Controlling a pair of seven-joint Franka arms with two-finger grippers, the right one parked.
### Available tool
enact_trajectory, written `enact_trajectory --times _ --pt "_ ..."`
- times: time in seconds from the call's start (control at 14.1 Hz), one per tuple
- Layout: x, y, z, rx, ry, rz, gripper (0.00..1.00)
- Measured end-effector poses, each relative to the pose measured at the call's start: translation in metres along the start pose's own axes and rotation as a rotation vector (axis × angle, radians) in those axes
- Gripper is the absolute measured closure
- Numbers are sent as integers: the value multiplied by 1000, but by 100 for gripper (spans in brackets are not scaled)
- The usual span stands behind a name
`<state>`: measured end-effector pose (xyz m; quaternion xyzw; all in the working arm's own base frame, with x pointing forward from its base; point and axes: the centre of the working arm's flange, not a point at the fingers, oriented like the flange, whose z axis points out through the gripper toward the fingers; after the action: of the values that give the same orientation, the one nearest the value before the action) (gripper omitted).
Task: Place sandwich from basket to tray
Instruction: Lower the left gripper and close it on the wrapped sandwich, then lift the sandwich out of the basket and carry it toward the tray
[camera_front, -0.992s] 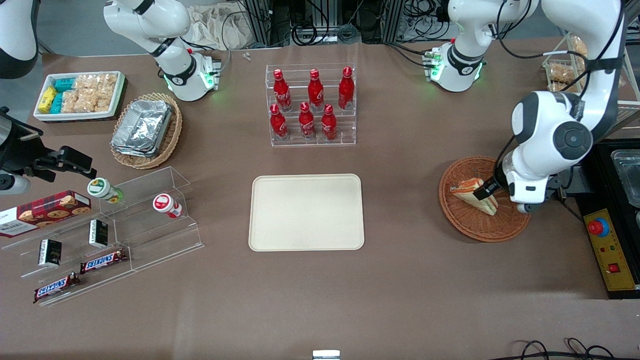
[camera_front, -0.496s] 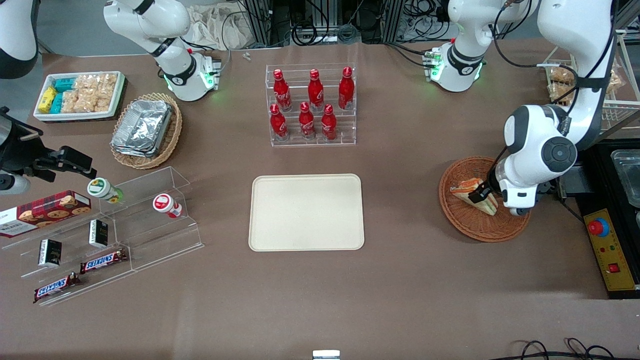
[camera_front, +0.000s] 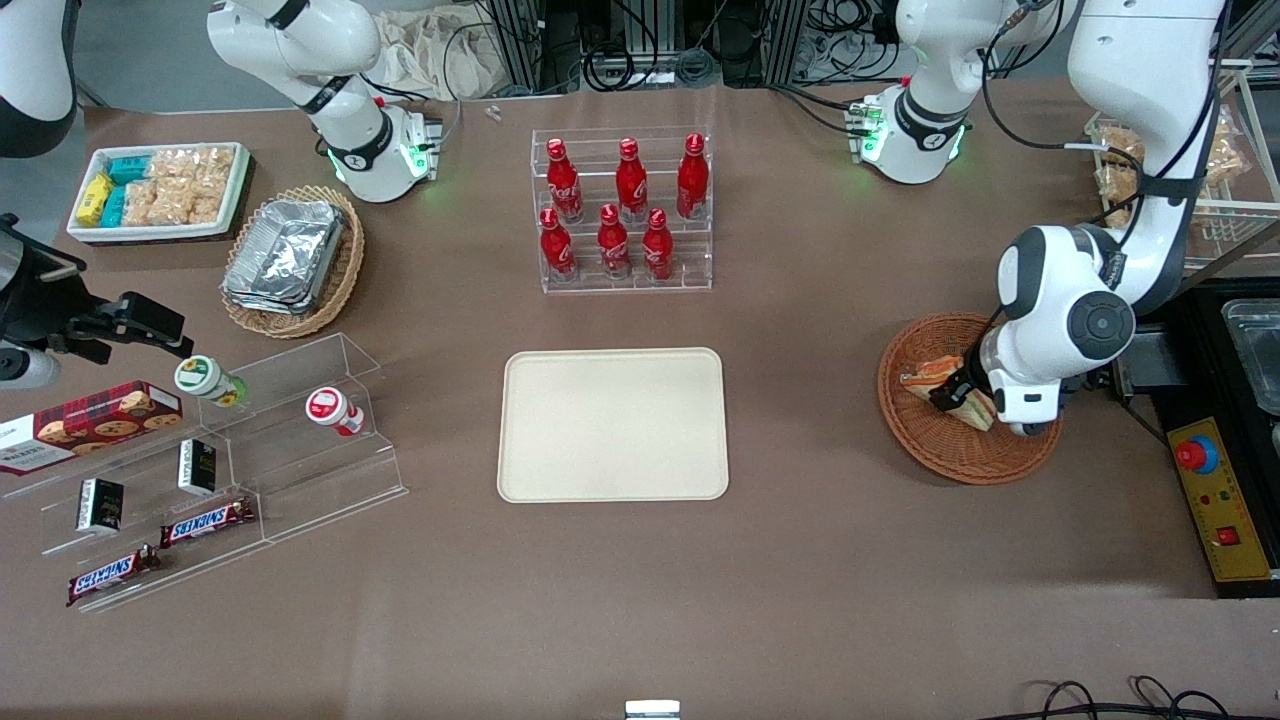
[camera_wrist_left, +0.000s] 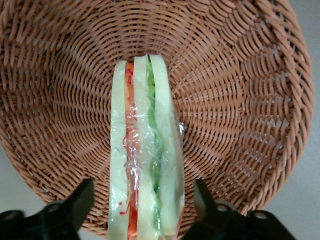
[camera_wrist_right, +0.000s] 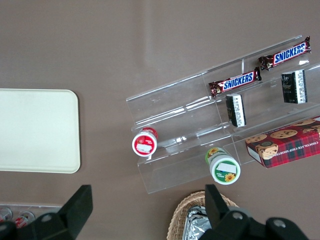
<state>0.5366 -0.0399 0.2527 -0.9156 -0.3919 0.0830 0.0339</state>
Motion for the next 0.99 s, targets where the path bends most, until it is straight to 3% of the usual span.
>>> enact_trajectory --times 0.14,0.43,0.71,0.99 --pt "1 1 -2 -3 3 -53 43" --pt "3 4 -23 -4 7 -101 79" --pt "7 11 -121 34 -8 -109 83" --pt "-9 27 -234 7 14 -74 83"
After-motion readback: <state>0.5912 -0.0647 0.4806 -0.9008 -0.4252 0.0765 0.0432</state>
